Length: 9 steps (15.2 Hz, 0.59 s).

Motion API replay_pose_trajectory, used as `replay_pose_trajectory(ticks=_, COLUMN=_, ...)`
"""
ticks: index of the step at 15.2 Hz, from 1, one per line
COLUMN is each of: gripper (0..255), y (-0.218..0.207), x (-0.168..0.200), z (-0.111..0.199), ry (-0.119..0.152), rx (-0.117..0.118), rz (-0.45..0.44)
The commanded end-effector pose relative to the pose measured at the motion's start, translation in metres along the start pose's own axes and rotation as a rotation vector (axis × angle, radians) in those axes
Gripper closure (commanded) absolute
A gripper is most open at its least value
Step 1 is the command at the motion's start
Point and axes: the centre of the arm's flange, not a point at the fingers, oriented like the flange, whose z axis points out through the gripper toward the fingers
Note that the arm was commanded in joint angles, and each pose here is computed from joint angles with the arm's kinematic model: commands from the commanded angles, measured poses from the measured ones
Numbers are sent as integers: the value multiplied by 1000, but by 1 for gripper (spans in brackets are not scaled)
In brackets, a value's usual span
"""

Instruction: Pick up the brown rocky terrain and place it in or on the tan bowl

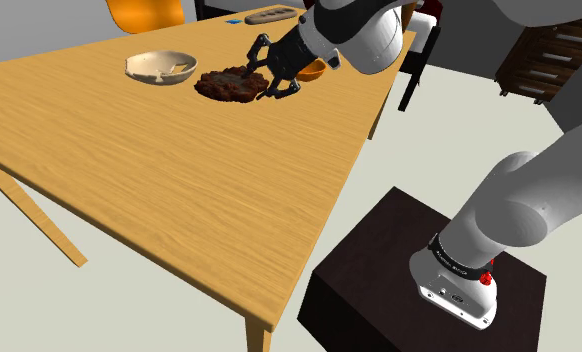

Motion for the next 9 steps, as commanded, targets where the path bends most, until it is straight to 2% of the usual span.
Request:
replay_pose_trajectory(ticks=1, gripper=255, y=0, x=0, z=0, ry=0, rx=-1, rz=0)
replay_pose_trajectory(ticks=6, gripper=255, y=0, x=0, z=0, ry=0, rx=-1, rz=0)
replay_pose_trajectory(ticks=9, gripper=255, y=-11, x=-2, z=-11, ry=0, rx=-1, rz=0)
